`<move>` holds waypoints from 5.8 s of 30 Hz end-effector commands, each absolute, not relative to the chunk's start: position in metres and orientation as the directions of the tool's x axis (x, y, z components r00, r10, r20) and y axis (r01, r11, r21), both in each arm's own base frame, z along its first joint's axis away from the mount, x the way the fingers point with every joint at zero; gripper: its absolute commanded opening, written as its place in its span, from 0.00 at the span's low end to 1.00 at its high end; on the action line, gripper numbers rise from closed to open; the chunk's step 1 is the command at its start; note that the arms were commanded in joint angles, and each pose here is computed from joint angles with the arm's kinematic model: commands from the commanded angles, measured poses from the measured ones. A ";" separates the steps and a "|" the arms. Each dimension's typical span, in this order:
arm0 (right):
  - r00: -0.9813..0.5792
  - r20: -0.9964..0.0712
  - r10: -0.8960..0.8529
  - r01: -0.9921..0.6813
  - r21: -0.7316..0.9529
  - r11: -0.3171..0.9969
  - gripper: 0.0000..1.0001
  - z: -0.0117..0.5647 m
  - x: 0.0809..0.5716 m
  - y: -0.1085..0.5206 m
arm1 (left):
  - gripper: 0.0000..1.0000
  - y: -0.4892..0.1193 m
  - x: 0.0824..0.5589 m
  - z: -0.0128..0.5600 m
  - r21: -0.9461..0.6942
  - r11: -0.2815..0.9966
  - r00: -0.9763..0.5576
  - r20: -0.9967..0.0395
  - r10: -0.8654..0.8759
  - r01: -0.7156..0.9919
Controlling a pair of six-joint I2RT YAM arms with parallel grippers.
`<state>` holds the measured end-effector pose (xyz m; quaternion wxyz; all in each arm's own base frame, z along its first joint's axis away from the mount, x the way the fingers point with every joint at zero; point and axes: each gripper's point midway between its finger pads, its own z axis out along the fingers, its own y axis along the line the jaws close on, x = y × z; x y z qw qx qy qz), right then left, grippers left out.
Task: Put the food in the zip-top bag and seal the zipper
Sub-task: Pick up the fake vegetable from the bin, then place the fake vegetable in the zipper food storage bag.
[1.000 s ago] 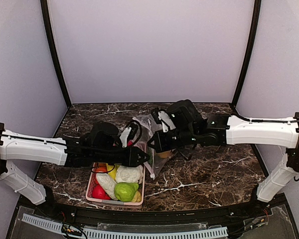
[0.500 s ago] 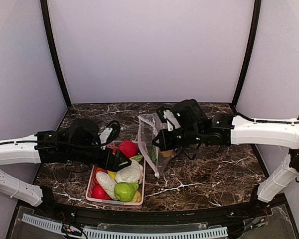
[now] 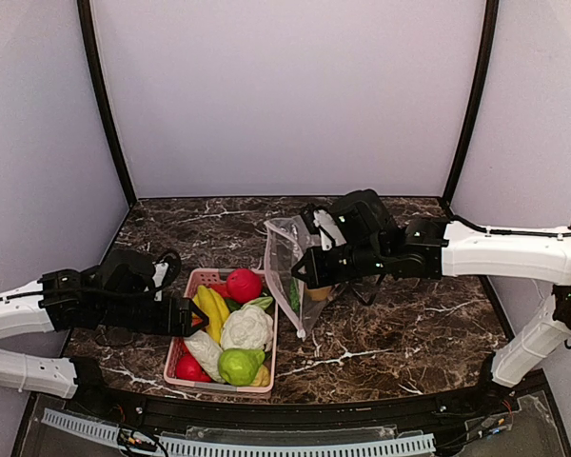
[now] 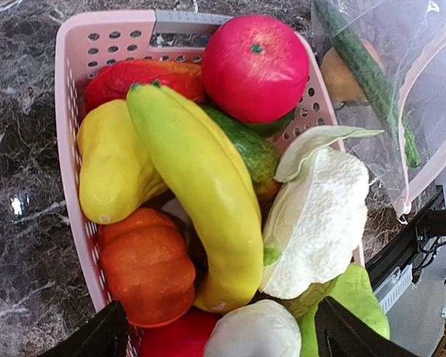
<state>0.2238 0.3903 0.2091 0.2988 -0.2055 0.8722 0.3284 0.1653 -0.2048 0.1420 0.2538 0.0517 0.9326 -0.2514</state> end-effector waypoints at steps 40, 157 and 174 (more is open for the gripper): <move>-0.743 -0.652 -0.149 -0.539 0.452 0.711 0.00 0.207 0.233 0.392 | 0.37 -0.217 0.146 0.131 -0.583 0.792 -0.914 -0.397 -0.082 0.182; -0.732 -0.681 0.011 -0.557 0.608 0.566 0.00 0.279 0.228 0.405 | 0.75 -0.334 0.236 0.301 -0.395 0.571 -0.455 -0.890 -0.042 0.720; -0.724 -0.689 0.029 -0.488 0.542 0.684 0.00 0.263 0.246 0.373 | 0.83 -0.280 0.187 0.213 -0.491 0.656 -0.728 -0.672 0.133 0.573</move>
